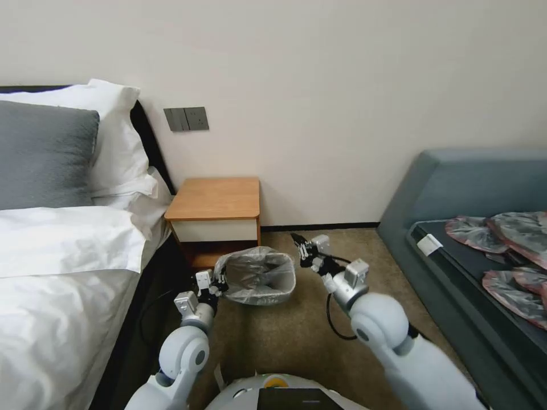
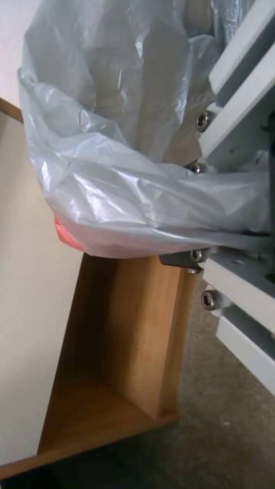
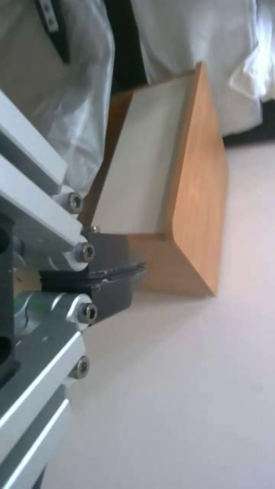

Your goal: Pick up the garbage bag from the table and place it over the trash can.

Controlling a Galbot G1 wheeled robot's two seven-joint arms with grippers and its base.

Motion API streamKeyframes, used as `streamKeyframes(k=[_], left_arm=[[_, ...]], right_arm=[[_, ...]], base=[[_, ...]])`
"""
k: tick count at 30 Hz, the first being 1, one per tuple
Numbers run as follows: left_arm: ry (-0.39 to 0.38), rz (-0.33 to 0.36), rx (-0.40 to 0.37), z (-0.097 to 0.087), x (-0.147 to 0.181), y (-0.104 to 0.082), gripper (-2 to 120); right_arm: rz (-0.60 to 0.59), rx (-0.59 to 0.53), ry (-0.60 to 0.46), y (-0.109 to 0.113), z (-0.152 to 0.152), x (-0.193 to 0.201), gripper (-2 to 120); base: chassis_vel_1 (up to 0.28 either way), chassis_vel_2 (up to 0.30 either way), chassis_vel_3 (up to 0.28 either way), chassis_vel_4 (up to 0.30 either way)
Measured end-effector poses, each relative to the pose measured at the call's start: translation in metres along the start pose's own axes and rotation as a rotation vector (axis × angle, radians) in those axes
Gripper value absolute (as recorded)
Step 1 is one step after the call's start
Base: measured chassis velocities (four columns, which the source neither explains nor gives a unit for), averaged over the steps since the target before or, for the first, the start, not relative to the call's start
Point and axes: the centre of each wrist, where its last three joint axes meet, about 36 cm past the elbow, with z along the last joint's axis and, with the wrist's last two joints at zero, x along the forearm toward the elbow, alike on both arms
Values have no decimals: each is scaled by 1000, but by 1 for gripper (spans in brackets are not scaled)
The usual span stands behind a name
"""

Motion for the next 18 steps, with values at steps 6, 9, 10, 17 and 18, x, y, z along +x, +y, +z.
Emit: streamKeyframes(k=[6, 9, 10, 17, 18], left_arm=[[5, -12, 1, 1, 4, 3, 3], [13, -15, -2, 3, 7, 3, 3], [18, -15, -4, 4, 8, 3, 3], [67, -2, -32, 7, 13, -1, 3], [79, 0, -35, 9, 14, -3, 3]], right_arm=[[93, 62, -57, 14, 25, 10, 0], [142, 84, -68, 19, 32, 14, 0], [161, 87, -69, 22, 35, 17, 3], [257, 100, -87, 33, 47, 35, 32], [268, 99, -88, 35, 48, 38, 37]], base=[[0, 0, 0, 0], [0, 0, 0, 0], [0, 0, 0, 0], [0, 0, 0, 0], [0, 0, 0, 0]])
